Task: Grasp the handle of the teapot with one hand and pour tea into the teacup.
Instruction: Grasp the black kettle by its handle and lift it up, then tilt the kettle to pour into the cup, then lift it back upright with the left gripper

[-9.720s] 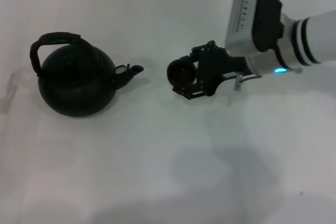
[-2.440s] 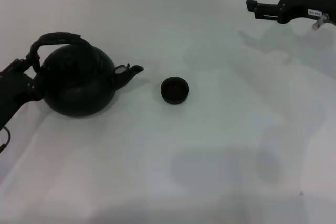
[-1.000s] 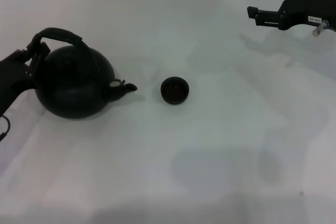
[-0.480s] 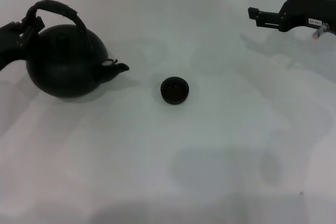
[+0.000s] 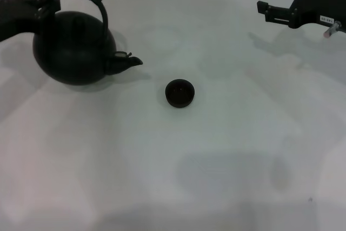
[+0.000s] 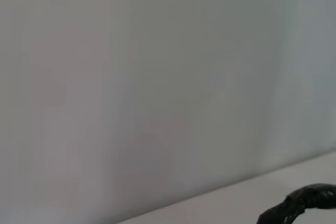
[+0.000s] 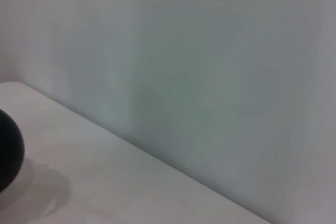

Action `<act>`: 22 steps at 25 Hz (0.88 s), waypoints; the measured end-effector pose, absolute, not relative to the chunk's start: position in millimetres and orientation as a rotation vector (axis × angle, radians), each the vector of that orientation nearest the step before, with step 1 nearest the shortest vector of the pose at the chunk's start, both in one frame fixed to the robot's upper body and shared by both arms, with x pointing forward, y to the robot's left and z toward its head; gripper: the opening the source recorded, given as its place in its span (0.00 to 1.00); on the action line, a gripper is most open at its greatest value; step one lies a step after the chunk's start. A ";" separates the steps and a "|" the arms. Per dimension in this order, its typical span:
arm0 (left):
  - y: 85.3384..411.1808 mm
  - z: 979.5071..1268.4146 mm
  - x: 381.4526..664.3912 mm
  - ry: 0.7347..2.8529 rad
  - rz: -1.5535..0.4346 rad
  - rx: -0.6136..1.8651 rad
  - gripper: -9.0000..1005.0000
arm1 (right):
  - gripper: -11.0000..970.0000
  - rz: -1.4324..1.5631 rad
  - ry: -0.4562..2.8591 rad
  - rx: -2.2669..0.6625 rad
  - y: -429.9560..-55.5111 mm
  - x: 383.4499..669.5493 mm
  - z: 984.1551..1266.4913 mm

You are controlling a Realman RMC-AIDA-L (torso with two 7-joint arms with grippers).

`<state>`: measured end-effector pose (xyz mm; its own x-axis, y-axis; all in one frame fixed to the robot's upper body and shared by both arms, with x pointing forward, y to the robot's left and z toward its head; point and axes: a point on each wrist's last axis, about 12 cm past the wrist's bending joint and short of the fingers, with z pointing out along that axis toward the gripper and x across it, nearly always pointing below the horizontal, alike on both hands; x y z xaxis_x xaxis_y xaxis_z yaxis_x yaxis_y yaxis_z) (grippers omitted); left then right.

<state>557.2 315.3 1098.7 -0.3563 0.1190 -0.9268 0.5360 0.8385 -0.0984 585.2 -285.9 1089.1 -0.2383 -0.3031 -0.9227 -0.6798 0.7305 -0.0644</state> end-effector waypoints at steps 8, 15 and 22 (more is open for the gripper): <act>296.0 1123.5 570.4 1.954 -0.387 0.604 0.18 | 0.87 0.434 1.801 -0.734 -287.7 586.0 1092.6; 275.4 1139.8 573.5 1.992 -0.323 0.705 0.17 | 0.87 0.435 1.776 -0.697 -291.5 587.0 1095.7; 251.9 1154.5 577.2 2.031 -0.208 0.807 0.17 | 0.87 0.425 1.764 -0.665 -300.2 584.2 1096.6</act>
<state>577.2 251.9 1154.5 -0.3707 0.4622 -0.8056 0.6159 0.7715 0.1593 584.2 -300.2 1096.6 -0.1931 -0.2196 -0.9563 -0.6308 0.7743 -0.0504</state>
